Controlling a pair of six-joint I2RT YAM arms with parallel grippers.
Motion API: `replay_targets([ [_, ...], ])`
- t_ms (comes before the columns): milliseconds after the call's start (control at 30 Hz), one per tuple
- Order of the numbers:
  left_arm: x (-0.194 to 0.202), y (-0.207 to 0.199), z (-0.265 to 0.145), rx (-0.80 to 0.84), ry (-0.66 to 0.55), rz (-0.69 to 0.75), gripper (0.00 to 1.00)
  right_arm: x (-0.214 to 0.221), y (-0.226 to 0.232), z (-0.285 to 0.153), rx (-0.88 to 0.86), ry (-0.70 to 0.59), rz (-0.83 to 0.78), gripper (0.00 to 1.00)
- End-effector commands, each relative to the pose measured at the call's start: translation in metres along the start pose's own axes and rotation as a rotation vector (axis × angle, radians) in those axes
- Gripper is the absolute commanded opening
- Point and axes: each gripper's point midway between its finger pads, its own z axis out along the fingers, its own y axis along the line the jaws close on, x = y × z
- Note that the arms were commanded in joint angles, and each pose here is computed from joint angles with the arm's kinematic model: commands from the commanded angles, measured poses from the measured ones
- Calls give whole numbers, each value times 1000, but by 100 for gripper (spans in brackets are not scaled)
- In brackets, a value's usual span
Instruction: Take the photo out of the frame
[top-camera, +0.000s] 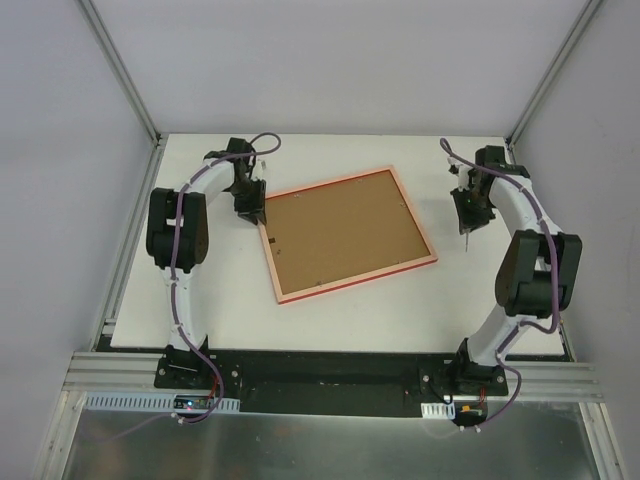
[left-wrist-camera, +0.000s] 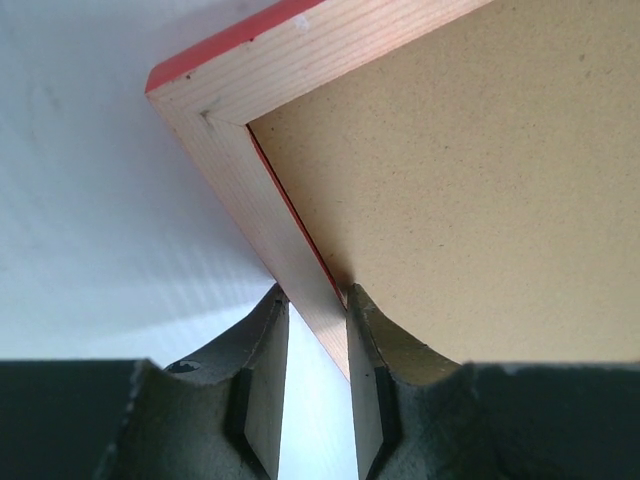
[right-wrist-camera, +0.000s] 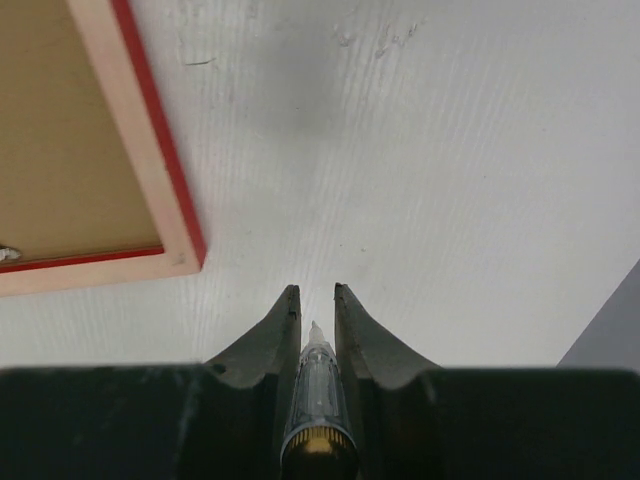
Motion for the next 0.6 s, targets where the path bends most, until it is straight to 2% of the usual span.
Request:
replay_targets([
  [0, 9, 23, -18, -74, -8, 31, 12, 6, -14, 13, -7, 115, -17, 1],
  [300, 13, 26, -30, -72, -31, 33, 7, -10, -15, 52, -57, 203, 21, 1],
  [567, 15, 24, -40, -65, -51, 38, 6, -16, -17, 78, -66, 249, 58, 11],
])
